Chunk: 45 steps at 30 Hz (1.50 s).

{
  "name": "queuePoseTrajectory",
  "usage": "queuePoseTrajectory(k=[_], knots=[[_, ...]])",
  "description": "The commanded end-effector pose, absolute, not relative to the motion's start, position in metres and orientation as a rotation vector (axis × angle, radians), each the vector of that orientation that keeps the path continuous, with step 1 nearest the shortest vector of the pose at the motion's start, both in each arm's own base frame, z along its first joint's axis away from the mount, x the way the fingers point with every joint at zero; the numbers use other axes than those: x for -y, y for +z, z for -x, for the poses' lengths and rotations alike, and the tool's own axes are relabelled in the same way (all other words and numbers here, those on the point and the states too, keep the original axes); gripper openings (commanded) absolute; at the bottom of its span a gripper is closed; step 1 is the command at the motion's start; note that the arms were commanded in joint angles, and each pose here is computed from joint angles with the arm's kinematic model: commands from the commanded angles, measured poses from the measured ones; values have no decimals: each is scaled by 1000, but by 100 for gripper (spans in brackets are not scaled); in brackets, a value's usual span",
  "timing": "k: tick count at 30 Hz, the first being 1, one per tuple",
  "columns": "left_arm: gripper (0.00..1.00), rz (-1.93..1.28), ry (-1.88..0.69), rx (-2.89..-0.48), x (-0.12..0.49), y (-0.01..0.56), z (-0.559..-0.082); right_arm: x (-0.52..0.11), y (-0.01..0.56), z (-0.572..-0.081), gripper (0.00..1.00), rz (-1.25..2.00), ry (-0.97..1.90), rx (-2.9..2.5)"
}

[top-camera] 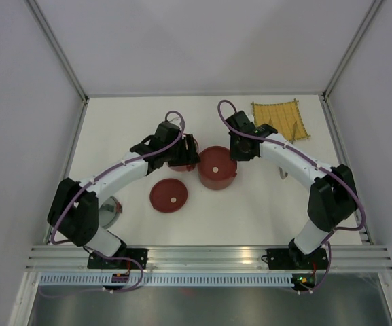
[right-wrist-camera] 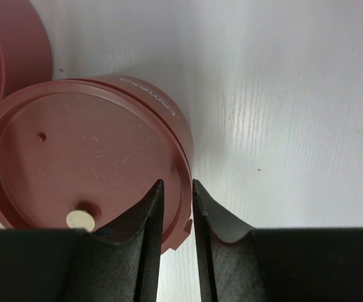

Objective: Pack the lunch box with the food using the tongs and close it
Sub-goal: Close the box lid on the packing box.

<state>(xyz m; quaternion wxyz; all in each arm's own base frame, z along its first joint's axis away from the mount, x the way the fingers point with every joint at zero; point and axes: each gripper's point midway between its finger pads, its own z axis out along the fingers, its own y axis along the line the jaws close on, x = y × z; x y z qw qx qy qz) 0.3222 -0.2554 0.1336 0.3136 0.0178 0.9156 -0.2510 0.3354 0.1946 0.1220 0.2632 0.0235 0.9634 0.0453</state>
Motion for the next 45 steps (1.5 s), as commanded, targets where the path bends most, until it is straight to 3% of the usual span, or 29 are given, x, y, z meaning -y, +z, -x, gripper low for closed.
queuePoseTrajectory(k=[1, 8, 15, 20, 34, 45], knots=[[67, -111, -682, -2361, 267, 145, -332, -199, 135, -349, 31, -68, 128, -2556], [39, -164, -704, -2279, 274, 175, -334, -194, 169, -364, 31, -65, 108, -2489], [3, -248, -705, -2217, 296, 196, -335, -207, 183, -370, 13, -36, 234, -2460], [2, -270, -665, -2273, 311, 170, -335, -217, 164, -363, 1, -37, 316, -2481], [2, -163, -144, -2556, 273, 64, -336, -220, 127, -362, 1, -11, 324, -2508], [2, -169, -157, -2583, 271, 60, -328, -208, 76, -336, 1, -18, 283, -2604]])
